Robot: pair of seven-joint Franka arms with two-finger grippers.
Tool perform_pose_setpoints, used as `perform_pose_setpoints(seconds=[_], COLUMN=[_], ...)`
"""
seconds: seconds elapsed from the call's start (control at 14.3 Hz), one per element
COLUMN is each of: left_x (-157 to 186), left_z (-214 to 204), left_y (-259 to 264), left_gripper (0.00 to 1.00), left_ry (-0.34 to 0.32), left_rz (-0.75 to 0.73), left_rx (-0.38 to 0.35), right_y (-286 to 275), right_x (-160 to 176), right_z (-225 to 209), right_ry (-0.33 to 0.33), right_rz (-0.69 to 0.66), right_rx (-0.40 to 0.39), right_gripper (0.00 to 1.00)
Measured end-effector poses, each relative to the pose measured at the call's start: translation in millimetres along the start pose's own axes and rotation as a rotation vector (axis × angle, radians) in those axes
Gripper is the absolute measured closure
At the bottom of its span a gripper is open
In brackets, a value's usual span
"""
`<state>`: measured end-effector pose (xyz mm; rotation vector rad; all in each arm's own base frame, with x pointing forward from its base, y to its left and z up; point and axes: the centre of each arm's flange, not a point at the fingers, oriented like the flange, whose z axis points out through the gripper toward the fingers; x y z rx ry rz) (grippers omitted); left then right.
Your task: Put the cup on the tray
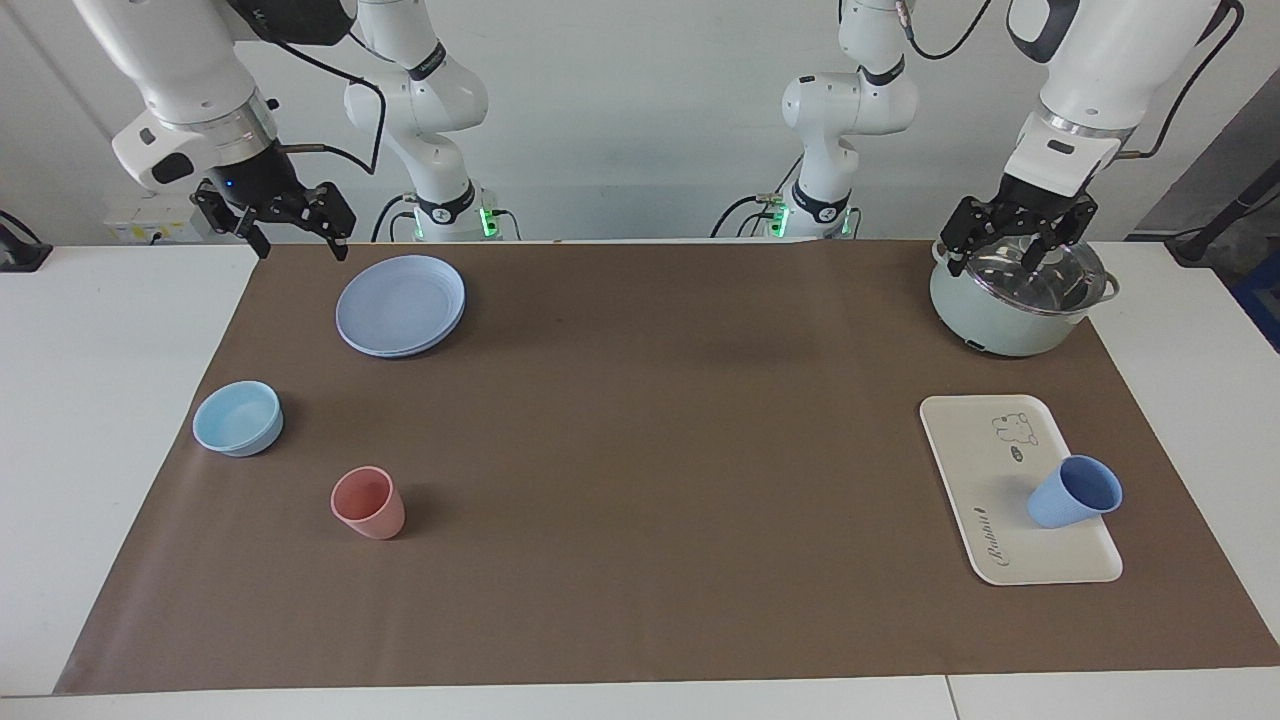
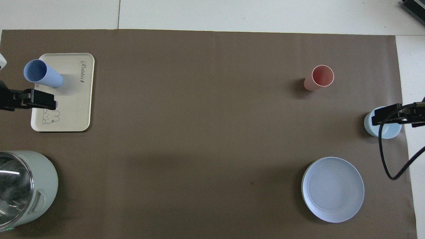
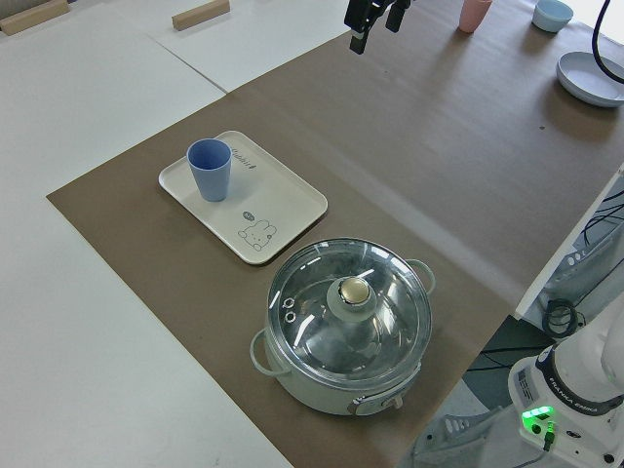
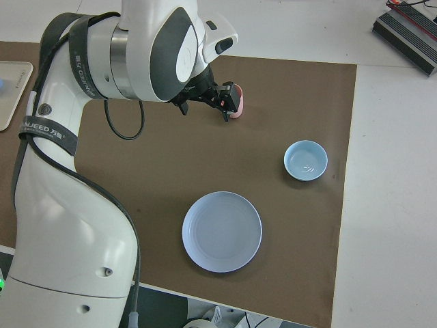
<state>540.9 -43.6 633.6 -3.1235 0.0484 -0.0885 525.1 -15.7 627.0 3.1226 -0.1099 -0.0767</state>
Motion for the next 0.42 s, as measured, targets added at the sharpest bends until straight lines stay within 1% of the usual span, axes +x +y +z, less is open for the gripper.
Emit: perform_pose_setpoints(seconds=[0.42], left_x=[-0.1], left_z=[0.0], left_y=[0.9], left_gripper=[0.00], left_ry=[0.000], left_rz=[0.002], left_rx=[-0.002], right_y=[1.9], right_x=[0.1], right_z=[0.1], right_ry=[0.000], right_rz=[0.004], right_rx=[0.000], right_gripper=[0.00])
